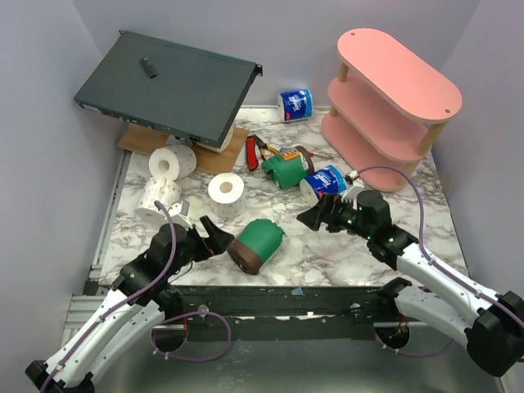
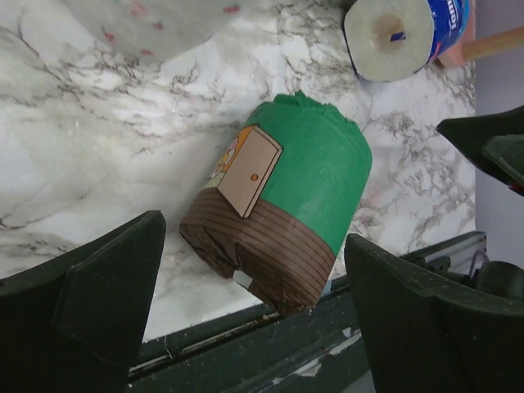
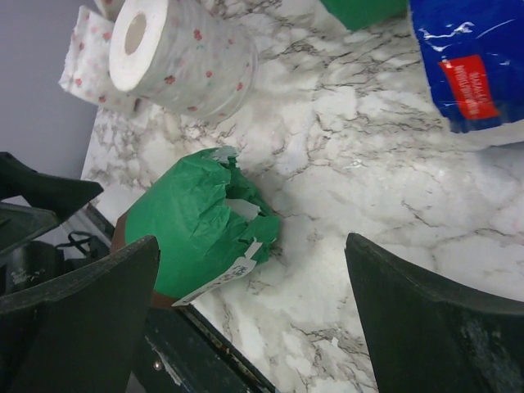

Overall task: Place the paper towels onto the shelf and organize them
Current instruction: Adjust the paper towel at the center of the board.

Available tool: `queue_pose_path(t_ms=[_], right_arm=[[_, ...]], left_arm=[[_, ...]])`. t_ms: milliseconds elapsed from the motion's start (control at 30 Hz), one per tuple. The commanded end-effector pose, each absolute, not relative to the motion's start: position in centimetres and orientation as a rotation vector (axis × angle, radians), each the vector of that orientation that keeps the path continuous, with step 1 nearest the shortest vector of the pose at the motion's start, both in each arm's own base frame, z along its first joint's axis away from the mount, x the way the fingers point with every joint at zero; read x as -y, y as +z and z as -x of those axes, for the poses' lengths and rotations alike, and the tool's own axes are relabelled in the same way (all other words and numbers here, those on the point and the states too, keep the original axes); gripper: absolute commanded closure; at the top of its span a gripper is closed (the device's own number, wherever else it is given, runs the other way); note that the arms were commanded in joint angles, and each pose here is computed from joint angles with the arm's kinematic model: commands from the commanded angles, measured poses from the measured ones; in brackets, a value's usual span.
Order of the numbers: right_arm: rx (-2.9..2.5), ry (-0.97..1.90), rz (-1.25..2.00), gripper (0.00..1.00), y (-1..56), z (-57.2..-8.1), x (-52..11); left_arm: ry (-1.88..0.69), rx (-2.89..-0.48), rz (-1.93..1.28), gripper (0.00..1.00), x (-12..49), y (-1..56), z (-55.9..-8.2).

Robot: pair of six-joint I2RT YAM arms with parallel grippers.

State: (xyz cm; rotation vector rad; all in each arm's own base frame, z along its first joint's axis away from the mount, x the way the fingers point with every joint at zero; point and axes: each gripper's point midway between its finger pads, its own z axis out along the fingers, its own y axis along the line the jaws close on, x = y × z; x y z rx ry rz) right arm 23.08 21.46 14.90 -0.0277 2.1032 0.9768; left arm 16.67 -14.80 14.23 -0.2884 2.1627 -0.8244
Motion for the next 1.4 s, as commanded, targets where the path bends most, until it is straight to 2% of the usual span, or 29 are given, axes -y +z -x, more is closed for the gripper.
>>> queue_pose_path(t_ms=[0, 367, 767, 1067, 1367], right_arm=[[-2.063, 1.124, 0.162, 0.02, 16.0, -21.8, -23.8], [-2.106, 1.177, 0.213, 0.03, 13.7, -22.1, -27.7], [-2.118, 1.195, 0.227, 0.05, 12.3, -22.6, -29.8], [-2.146, 1.206, 0.243, 0.05, 11.3, -21.6, -30.1], [-2.166, 1.205, 0.240, 0.05, 10.8, -19.7, -28.7]], left_arm=[[-0.956, -2.263, 0.343, 0.06, 15.6, 12.8, -13.8], [-1.196, -2.305, 0.288, 0.09, 17.5, 11.2, -10.6], [-1.331, -2.263, 0.200, 0.14, 19.7, 11.8, -11.0], [-1.341, -2.269, 0.171, 0.17, 20.8, 11.3, -11.9], [-1.237, -2.269, 0.175, 0.18, 20.8, 10.6, -13.7]])
